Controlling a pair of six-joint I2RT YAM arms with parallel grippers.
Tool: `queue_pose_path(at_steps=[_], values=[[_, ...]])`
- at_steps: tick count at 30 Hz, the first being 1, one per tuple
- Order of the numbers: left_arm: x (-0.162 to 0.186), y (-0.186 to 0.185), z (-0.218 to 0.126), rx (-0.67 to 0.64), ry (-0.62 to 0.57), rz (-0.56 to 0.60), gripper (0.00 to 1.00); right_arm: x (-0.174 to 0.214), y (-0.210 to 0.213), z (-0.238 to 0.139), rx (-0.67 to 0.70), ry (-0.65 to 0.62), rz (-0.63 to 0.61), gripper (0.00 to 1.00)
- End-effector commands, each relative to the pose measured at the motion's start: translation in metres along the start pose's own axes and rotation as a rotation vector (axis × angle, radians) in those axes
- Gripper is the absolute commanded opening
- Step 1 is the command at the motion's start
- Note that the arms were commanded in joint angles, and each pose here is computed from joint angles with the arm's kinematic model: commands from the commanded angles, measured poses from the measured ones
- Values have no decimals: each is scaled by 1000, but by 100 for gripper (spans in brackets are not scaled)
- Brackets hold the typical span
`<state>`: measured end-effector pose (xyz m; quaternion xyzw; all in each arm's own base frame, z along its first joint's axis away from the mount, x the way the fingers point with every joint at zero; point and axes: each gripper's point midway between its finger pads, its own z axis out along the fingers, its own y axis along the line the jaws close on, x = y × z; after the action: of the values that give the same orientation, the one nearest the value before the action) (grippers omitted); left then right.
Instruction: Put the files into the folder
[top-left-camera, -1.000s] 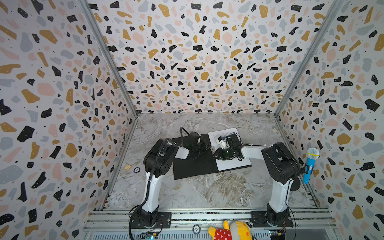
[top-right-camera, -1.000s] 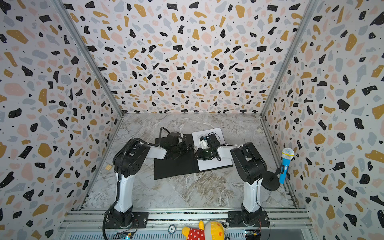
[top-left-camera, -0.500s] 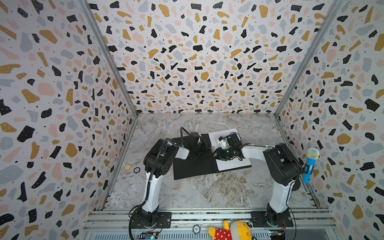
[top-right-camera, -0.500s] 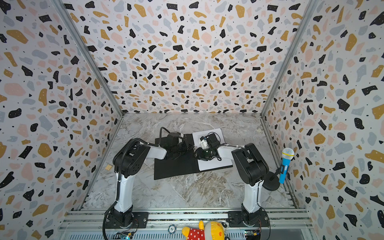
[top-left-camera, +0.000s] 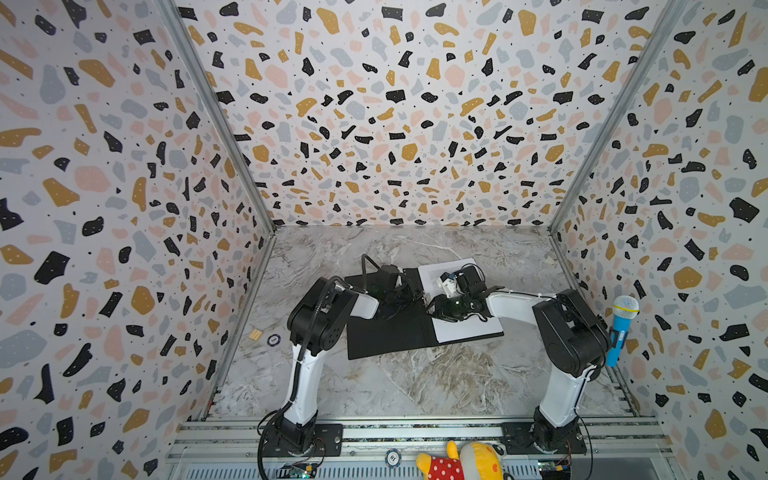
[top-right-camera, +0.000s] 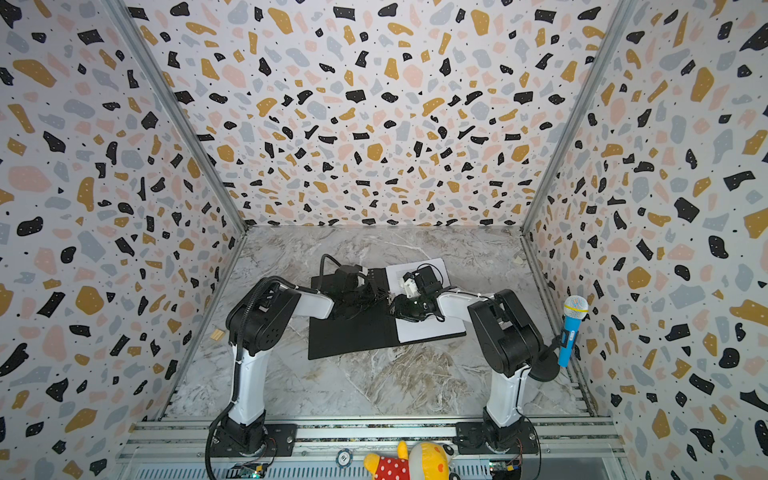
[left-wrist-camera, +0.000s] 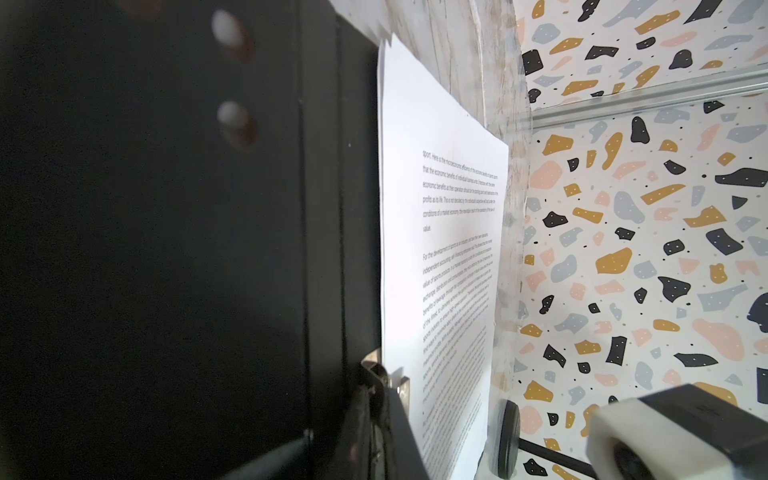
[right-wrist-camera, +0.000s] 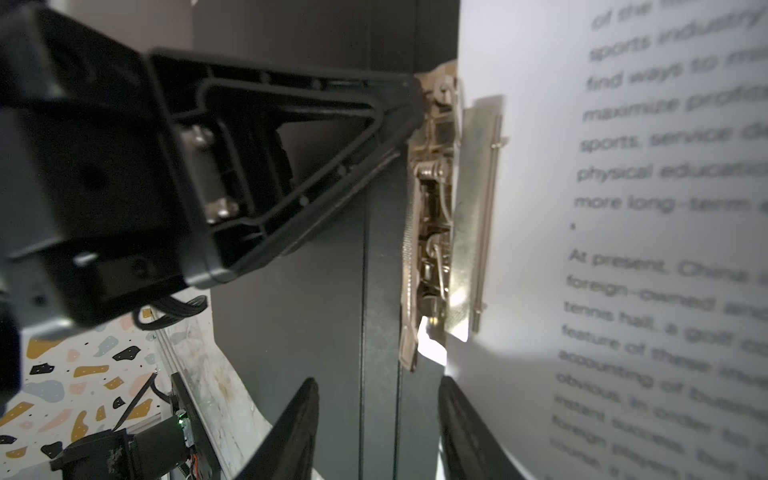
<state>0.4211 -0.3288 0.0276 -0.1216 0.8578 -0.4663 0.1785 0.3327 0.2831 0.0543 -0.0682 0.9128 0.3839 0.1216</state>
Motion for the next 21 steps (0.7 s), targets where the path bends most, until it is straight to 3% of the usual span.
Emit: queue_pose_path(at_steps=[1, 14, 21], values=[[11, -4, 4, 25, 51, 45, 8, -15, 20, -21, -38, -76, -63, 52], [14, -7, 10, 7, 116, 117, 13, -35, -15, -70, 10, -229, -54, 60], [15, -10, 10, 4, 136, 150, 19, -44, -76, -109, 162, -330, -16, 75]])
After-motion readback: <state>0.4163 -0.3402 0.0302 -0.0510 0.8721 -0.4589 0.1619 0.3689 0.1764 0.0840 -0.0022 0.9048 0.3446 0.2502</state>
